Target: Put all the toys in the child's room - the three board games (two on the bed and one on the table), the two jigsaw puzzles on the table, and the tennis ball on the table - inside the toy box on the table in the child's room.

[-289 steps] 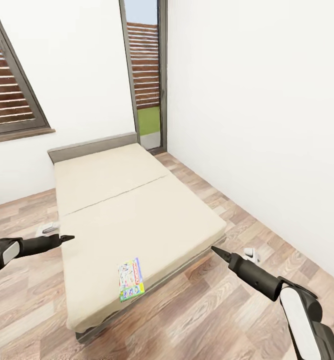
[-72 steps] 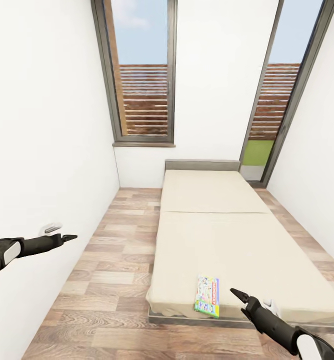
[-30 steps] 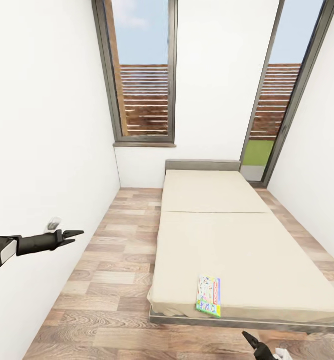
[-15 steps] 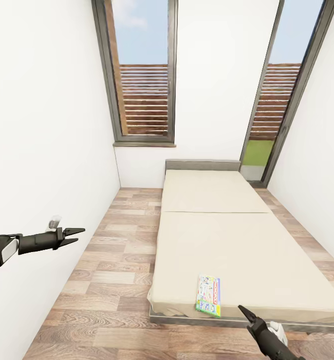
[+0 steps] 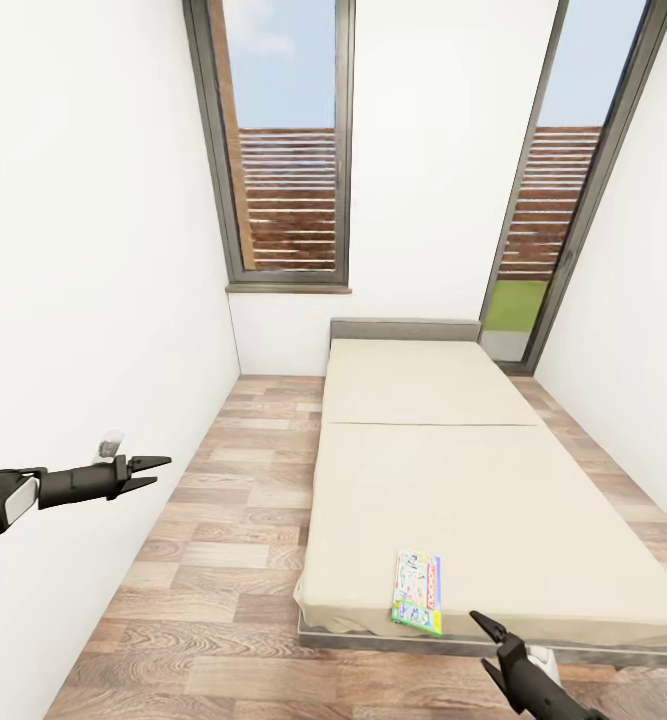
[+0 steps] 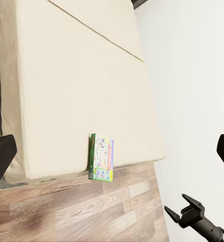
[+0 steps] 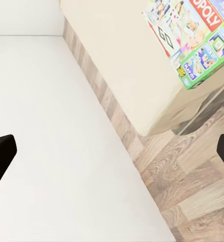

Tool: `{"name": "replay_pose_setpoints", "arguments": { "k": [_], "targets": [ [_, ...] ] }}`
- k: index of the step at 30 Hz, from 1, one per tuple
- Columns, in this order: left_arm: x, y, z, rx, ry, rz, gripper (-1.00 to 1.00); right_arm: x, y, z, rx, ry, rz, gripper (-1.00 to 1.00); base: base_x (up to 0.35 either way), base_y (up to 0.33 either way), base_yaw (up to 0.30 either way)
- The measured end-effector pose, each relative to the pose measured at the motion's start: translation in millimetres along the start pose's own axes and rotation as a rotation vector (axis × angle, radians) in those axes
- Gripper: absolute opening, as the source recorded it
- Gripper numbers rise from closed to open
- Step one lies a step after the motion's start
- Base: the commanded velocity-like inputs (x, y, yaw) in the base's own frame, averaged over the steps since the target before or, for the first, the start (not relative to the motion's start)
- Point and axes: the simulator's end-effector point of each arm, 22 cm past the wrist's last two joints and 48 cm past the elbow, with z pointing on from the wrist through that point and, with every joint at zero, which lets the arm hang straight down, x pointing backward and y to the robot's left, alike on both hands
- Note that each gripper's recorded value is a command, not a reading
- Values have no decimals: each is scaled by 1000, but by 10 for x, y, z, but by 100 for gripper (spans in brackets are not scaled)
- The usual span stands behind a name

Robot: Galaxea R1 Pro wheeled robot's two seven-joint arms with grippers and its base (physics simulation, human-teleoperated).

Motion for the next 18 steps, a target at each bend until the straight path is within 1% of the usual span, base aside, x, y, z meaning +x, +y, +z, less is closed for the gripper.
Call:
{"name": "replay_pose_setpoints", "arguments": {
  "k": [5, 13, 18],
  "targets": [
    [1, 25, 25, 4, -1, 0, 100, -107, -11, -25, -22, -29, 62, 100, 0, 0, 0],
    [13, 85, 73, 1, 0, 0, 100, -216, -110, -53, -22, -61, 87, 100, 0, 0, 0],
    [16, 122, 94, 1, -2, 1, 100, -244, -147, -32, -23, -70, 90, 100, 0, 0, 0]
  ]
}}
